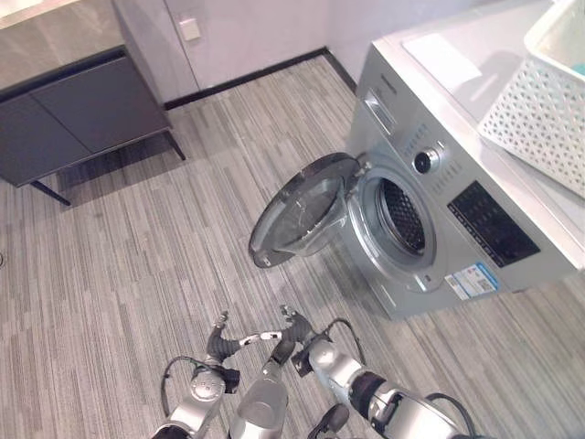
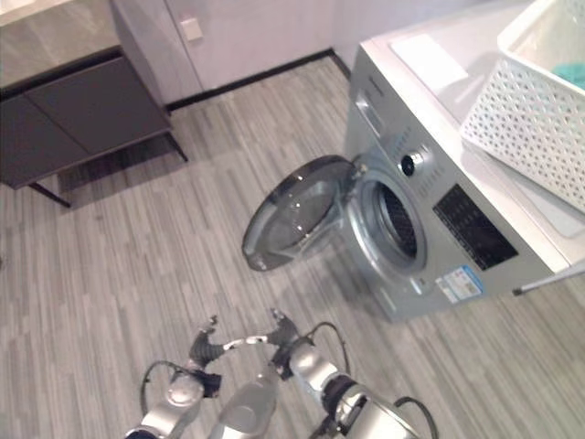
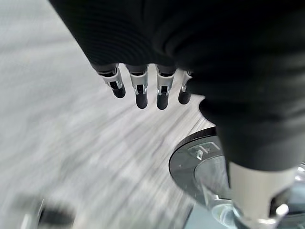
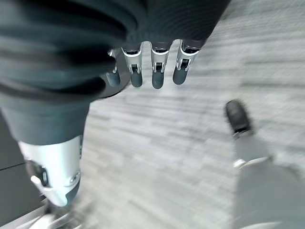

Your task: Grab the laundry basket,head to the washer,open it,put in the laundry and shut it.

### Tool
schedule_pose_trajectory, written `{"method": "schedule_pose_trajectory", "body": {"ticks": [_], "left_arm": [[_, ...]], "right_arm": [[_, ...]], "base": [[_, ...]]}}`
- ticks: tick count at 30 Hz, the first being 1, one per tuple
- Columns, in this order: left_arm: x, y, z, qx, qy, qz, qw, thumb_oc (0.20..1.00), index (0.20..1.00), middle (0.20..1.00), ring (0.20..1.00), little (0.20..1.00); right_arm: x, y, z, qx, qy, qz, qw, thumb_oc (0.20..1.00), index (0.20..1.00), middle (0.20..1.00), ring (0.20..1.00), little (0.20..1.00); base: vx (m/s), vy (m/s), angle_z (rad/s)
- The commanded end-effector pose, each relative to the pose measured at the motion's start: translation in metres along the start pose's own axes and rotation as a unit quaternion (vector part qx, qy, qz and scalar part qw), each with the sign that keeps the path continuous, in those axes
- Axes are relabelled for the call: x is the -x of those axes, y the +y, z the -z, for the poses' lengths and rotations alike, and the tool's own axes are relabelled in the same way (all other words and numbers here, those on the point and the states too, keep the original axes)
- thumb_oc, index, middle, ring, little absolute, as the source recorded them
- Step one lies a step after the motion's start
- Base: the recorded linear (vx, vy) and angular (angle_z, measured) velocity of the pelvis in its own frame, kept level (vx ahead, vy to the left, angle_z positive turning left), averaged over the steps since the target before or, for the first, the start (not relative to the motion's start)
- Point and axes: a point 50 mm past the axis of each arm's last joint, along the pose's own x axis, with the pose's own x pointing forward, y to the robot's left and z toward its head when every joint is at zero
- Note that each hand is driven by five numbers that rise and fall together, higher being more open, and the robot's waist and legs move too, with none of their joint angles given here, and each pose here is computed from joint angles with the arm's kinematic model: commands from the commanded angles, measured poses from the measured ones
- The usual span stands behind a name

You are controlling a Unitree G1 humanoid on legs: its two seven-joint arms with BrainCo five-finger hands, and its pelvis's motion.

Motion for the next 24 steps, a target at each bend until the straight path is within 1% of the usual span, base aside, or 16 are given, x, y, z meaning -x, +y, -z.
{"method": "schedule_pose_trajectory", "body": {"ticks": [1, 2, 3, 6, 7, 8, 9, 10, 12, 14, 15, 17, 19, 21, 23, 24], "left_arm": [[-0.016, 0.047, -0.041, -0.229, -0.215, -0.097, 0.945, 1.0, 1.0, 1.0, 1.0, 1.0], [-0.015, 0.047, -0.041, -0.23, -0.215, -0.097, 0.944, 1.0, 1.0, 1.0, 1.0, 1.0], [-0.016, 0.07, -0.075, -0.334, -0.322, -0.07, 0.883, 1.0, 1.0, 1.0, 1.0, 1.0], [0.008, 0.086, -0.142, -0.341, -0.438, 0.044, 0.83, 1.0, 1.0, 1.0, 1.0, 1.0], [0.032, 0.086, -0.178, -0.277, -0.483, 0.14, 0.819, 1.0, 1.0, 1.0, 1.0, 1.0], [0.033, 0.086, -0.179, -0.276, -0.482, 0.142, 0.819, 1.0, 1.0, 1.0, 1.0, 1.0], [0.042, 0.079, -0.186, -0.15, -0.459, 0.236, 0.843, 1.0, 1.0, 1.0, 1.0, 1.0], [0.043, 0.08, -0.187, -0.149, -0.458, 0.237, 0.844, 1.0, 1.0, 1.0, 1.0, 1.0], [0.038, 0.062, -0.184, -0.026, -0.401, 0.317, 0.859, 1.0, 1.0, 1.0, 1.0, 1.0], [0.035, 0.053, -0.188, -0.006, -0.401, 0.322, 0.858, 1.0, 1.0, 1.0, 1.0, 1.0], [0.032, 0.021, -0.219, -0.008, -0.477, 0.292, 0.829, 1.0, 1.0, 1.0, 1.0, 1.0], [0.025, -0.04, -0.236, -0.026, -0.466, 0.353, 0.811, 1.0, 1.0, 1.0, 1.0, 1.0], [0.029, -0.106, -0.24, -0.011, -0.401, 0.446, 0.8, 1.0, 1.0, 1.0, 1.0, 1.0], [0.044, -0.194, -0.231, 0.045, -0.224, 0.539, 0.811, 1.0, 1.0, 1.0, 1.0, 1.0], [0.043, -0.211, -0.216, 0.041, -0.155, 0.539, 0.827, 1.0, 1.0, 1.0, 1.0, 1.0], [0.045, -0.217, -0.224, 0.011, -0.164, 0.54, 0.825, 1.0, 1.0, 1.0, 1.0, 1.0]], "right_arm": [[-0.001, -0.011, -0.008, -0.009, -0.038, 0.023, 0.999, 1.0, 1.0, 1.0, 1.0, 1.0], [-0.001, -0.011, -0.008, -0.009, -0.038, 0.022, 0.999, 1.0, 1.0, 1.0, 1.0, 1.0], [0.002, -0.026, 0.008, -0.005, -0.023, 0.04, 0.999, 1.0, 1.0, 1.0, 1.0, 1.0], [0.019, -0.054, 0.064, -0.008, 0.067, 0.08, 0.994, 1.0, 1.0, 1.0, 1.0, 1.0], [0.034, -0.067, 0.102, -0.005, 0.141, 0.098, 0.985, 1.0, 1.0, 1.0, 1.0, 1.0], [0.034, -0.067, 0.102, -0.006, 0.141, 0.098, 0.985, 1.0, 1.0, 1.0, 1.0, 1.0], [0.05, -0.077, 0.129, 0.008, 0.198, 0.109, 0.974, 1.0, 1.0, 1.0, 1.0, 1.0], [0.05, -0.077, 0.129, 0.009, 0.198, 0.109, 0.974, 1.0, 1.0, 1.0, 1.0, 1.0], [0.062, -0.086, 0.147, 0.009, 0.239, 0.113, 0.964, 1.0, 1.0, 1.0, 1.0, 1.0], [0.067, -0.086, 0.155, 0.0, 0.255, 0.117, 0.96, 1.0, 1.0, 1.0, 1.0, 1.0], [0.069, -0.087, 0.156, -0.014, 0.258, 0.126, 0.958, 1.0, 1.0, 1.0, 1.0, 1.0], [0.065, -0.093, 0.151, 0.002, 0.247, 0.129, 0.96, 1.0, 1.0, 1.0, 1.0, 1.0], [0.067, -0.106, 0.15, 0.01, 0.254, 0.145, 0.956, 1.0, 1.0, 1.0, 1.0, 1.0], [0.067, -0.128, 0.146, -0.005, 0.273, 0.179, 0.945, 1.0, 1.0, 1.0, 1.0, 1.0], [0.063, -0.131, 0.139, 0.002, 0.269, 0.177, 0.947, 1.0, 1.0, 1.0, 1.0, 1.0], [0.058, -0.132, 0.133, 0.012, 0.262, 0.171, 0.95, 1.0, 1.0, 1.0, 1.0, 1.0]], "base": [[0.0, 0.0, 0.0], [0.02, -0.011, -0.04], [0.02, -0.006, -0.1], [0.07, 0.019, -0.12], [0.07, 0.033, -0.02], [0.1, 0.068, 0.03], [0.04, 0.04, 0.03], [0.07, 0.056, 0.04], [0.05, 0.037, -0.08], [0.04, 0.02, -0.12], [0.01, 0.019, -0.06], [0.0, 0.021, 0.1], [-0.04, 0.036, -0.04], [-0.1, 0.078, -0.55], [-0.08, 0.065, -0.93], [-0.08, 0.084, -0.79]]}}
